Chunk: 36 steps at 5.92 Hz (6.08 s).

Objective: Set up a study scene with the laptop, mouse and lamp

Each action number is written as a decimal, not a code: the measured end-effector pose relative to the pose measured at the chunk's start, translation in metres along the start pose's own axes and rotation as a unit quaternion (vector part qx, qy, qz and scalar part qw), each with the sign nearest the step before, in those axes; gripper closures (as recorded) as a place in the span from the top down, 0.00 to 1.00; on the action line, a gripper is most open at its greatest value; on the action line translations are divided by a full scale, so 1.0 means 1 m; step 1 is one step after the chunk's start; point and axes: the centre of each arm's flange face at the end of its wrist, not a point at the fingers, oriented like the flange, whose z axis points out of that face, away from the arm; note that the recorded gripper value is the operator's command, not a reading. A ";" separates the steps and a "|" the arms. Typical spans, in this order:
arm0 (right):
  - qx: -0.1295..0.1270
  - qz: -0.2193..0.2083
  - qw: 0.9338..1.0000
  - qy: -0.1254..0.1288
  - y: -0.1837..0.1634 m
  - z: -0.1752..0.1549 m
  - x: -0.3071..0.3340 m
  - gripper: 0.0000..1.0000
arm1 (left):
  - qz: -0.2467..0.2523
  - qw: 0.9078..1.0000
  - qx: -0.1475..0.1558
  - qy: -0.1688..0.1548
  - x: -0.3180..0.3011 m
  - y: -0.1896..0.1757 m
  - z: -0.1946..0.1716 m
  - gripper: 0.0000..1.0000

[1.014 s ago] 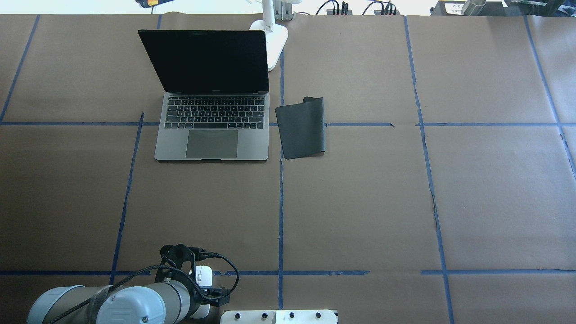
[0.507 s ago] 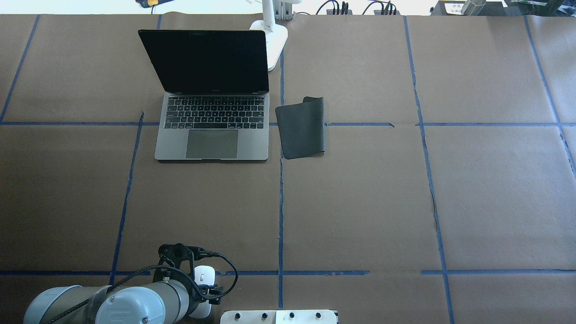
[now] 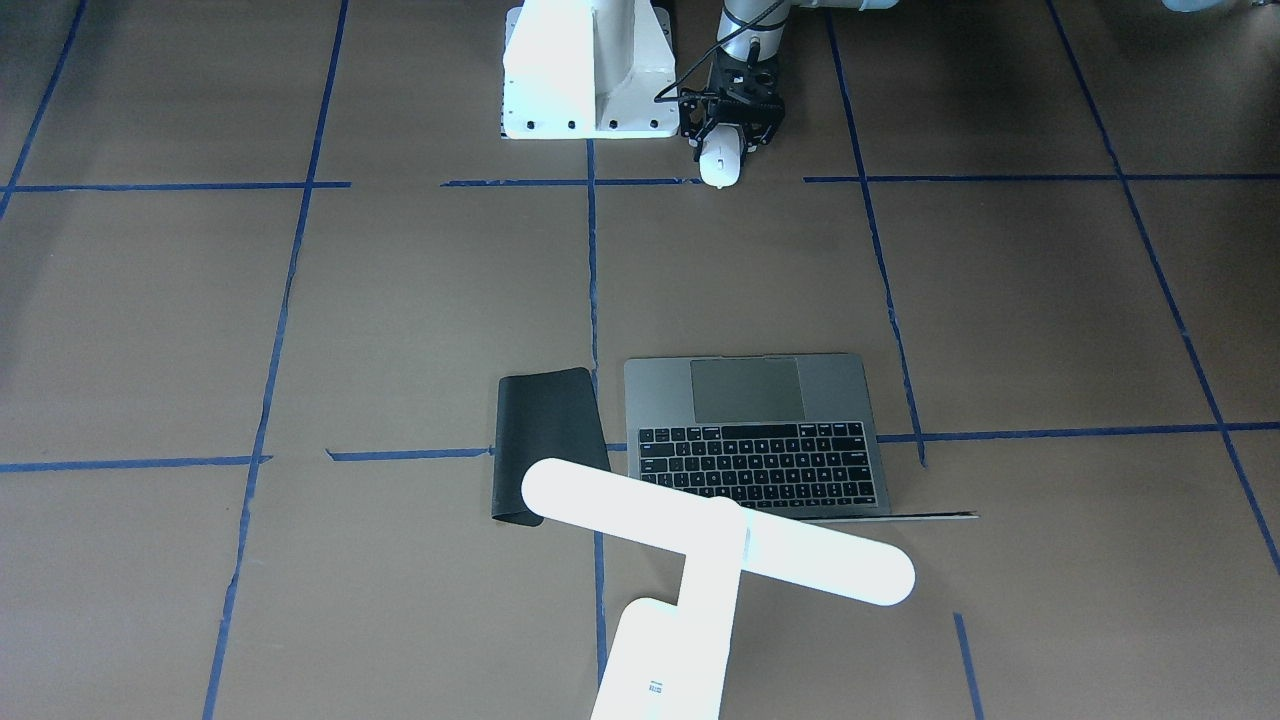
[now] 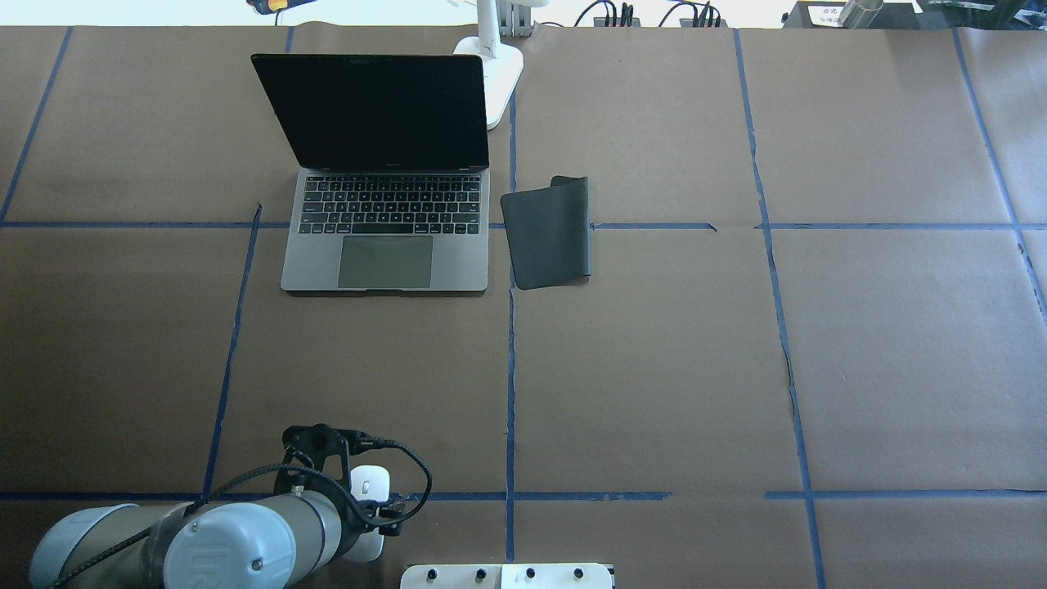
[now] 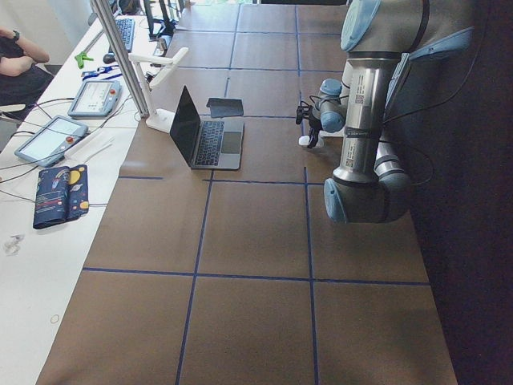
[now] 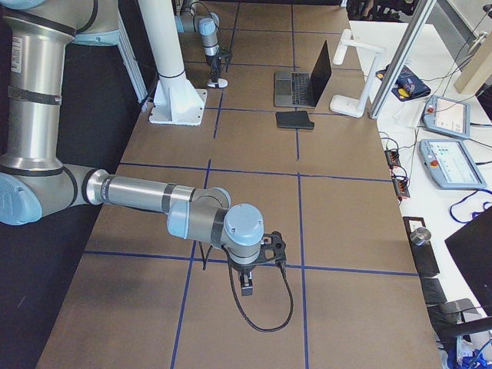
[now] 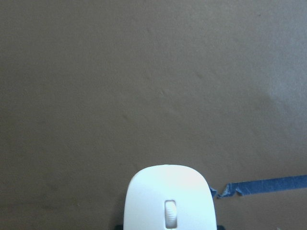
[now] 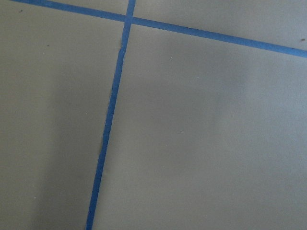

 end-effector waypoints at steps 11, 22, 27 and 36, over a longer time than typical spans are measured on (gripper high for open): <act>-0.003 0.003 1.000 -0.003 0.009 0.004 0.000 1.00 | -0.054 0.998 0.026 0.009 0.205 -0.382 0.072 1.00; 0.001 0.043 0.999 -0.004 -0.011 -0.004 -0.034 1.00 | 0.146 0.987 -0.055 -0.044 -0.095 -0.313 -0.082 1.00; -0.002 0.039 0.999 -0.006 -0.014 -0.002 -0.040 1.00 | 0.109 0.988 -0.110 -0.030 -0.524 -0.258 -0.199 1.00; -0.008 0.043 0.999 -0.012 -0.012 0.005 -0.039 1.00 | -0.021 0.989 -0.140 -0.040 -0.650 -0.187 -0.186 1.00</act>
